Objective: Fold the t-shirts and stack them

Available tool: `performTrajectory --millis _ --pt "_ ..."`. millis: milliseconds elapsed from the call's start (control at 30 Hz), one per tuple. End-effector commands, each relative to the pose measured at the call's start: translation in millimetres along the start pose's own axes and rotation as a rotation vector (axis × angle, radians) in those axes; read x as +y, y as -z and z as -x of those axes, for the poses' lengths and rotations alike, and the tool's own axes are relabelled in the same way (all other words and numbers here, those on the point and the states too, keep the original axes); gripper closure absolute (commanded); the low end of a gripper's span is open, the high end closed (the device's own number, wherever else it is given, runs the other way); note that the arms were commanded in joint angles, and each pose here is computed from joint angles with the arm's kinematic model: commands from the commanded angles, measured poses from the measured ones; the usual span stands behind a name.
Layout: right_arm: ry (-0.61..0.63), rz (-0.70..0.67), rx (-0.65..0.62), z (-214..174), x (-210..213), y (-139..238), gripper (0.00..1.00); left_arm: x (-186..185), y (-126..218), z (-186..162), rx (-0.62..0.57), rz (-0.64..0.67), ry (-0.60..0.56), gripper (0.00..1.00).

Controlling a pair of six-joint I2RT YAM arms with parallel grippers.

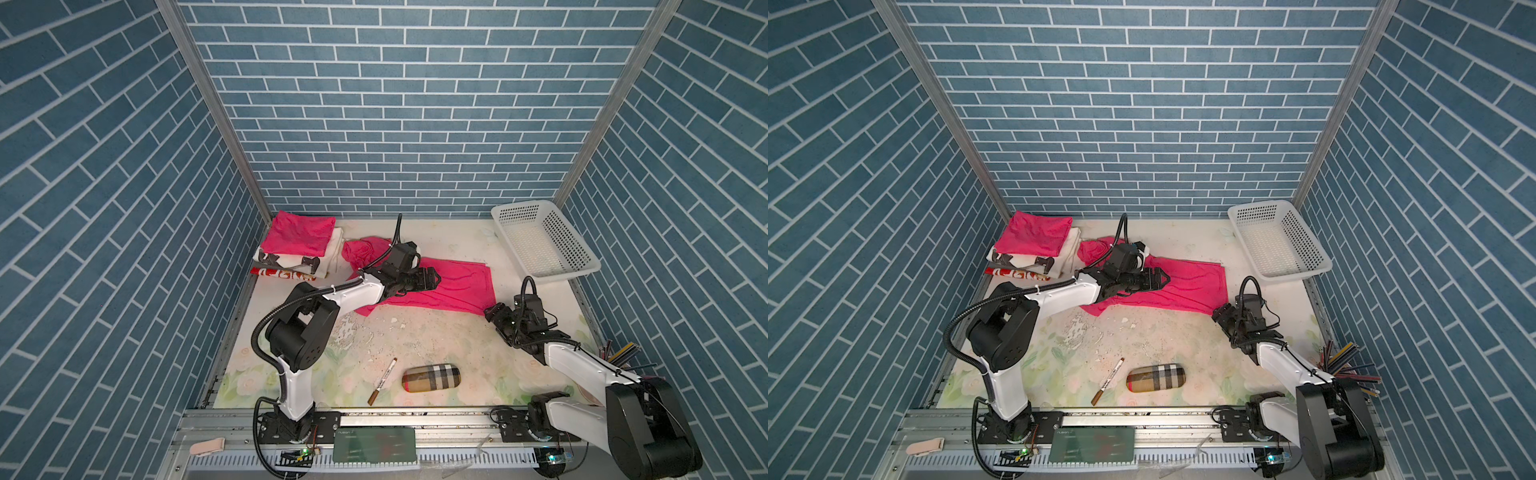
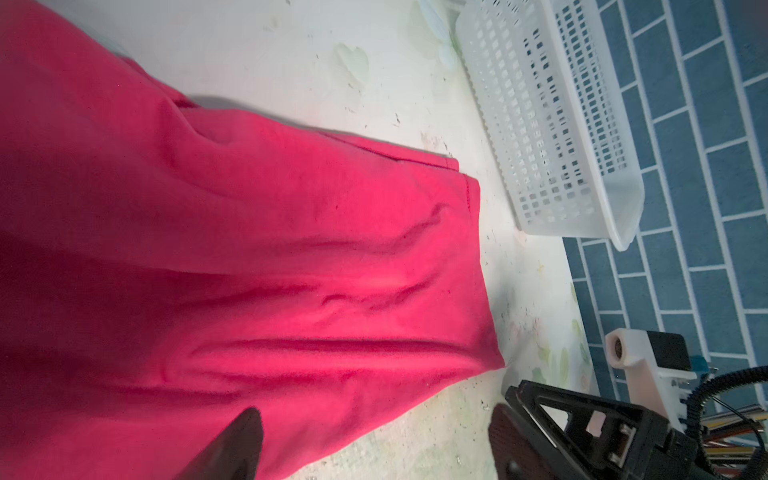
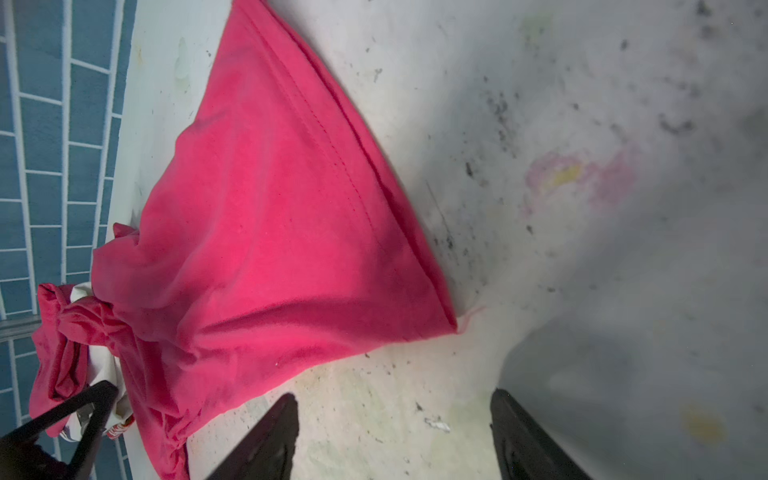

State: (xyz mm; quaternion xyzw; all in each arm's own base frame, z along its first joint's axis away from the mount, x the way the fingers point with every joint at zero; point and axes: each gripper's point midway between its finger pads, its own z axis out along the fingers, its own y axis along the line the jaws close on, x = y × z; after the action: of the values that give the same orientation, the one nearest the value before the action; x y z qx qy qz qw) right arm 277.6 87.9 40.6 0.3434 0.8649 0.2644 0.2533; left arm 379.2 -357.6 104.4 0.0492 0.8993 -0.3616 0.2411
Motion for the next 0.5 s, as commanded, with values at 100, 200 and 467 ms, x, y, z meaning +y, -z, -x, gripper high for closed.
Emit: performTrajectory --millis 100,200,467 --pt "-0.221 -0.001 -0.051 6.2 -15.2 -11.1 0.30 10.5 -23.5 -16.1 0.051 0.009 0.028 0.13" --pt "-0.262 0.001 -0.033 4.8 -18.8 -20.8 0.34 12.6 -26.1 -17.2 0.055 0.013 0.028 0.13" --pt "-0.335 -0.038 -0.039 1.4 -35.1 -29.5 0.47 22.3 -20.5 -20.6 0.058 0.046 0.018 0.13"
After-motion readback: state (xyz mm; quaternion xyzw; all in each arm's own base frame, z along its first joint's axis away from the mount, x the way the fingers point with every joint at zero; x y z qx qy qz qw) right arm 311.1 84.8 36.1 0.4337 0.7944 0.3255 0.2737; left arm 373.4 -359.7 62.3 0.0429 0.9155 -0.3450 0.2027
